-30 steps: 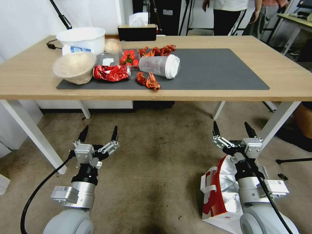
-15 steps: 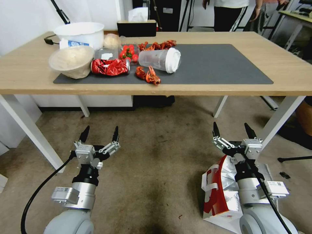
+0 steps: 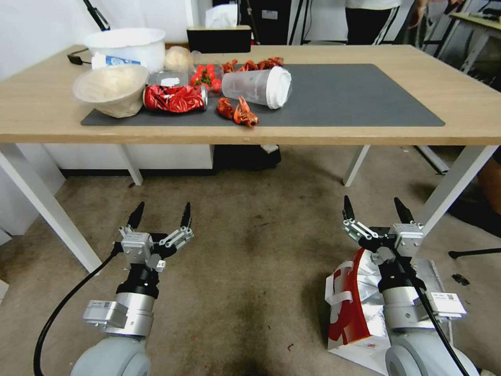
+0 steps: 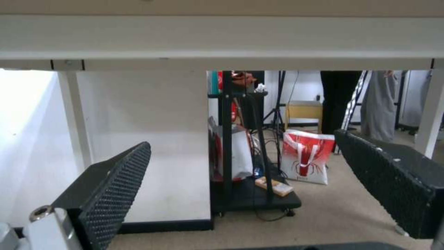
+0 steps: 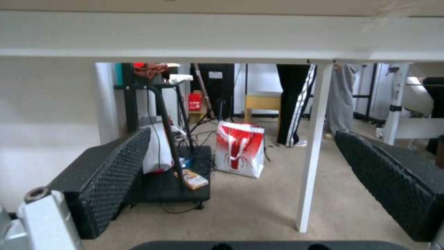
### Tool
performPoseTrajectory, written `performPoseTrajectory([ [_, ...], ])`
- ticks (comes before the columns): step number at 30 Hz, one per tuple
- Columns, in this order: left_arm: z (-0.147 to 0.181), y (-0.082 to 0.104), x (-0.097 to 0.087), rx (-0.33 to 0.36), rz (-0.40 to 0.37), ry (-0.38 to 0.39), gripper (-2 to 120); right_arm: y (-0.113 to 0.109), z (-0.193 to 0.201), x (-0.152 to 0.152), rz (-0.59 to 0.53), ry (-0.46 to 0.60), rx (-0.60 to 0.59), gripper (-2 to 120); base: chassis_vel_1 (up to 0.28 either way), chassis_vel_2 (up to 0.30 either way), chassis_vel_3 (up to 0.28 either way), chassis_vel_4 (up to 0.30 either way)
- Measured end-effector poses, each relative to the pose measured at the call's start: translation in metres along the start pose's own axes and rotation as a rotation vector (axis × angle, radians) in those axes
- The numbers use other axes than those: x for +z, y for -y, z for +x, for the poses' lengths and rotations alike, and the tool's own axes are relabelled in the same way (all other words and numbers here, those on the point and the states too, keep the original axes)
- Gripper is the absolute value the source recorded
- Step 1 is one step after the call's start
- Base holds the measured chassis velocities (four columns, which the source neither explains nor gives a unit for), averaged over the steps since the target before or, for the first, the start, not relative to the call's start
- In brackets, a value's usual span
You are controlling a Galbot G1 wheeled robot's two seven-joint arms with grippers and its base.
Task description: Pick up the food delivery bag from the floor and place it on the table.
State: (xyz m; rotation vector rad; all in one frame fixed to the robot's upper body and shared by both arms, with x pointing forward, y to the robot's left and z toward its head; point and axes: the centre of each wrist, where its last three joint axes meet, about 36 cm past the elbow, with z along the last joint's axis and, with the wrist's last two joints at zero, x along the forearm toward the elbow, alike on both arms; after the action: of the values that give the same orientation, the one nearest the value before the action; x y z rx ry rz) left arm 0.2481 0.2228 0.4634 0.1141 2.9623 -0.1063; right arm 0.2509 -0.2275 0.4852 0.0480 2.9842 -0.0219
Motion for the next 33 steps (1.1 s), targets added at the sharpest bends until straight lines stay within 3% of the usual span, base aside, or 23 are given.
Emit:
performPoseTrajectory([
  [33, 0.0009, 0.002, -0.0005, 0.002, 0.005, 0.001, 99, 0.001, 0.0, 0.0004, 0.005, -0.005, 0.0, 100, 0.0, 0.0, 0.0, 0.0],
])
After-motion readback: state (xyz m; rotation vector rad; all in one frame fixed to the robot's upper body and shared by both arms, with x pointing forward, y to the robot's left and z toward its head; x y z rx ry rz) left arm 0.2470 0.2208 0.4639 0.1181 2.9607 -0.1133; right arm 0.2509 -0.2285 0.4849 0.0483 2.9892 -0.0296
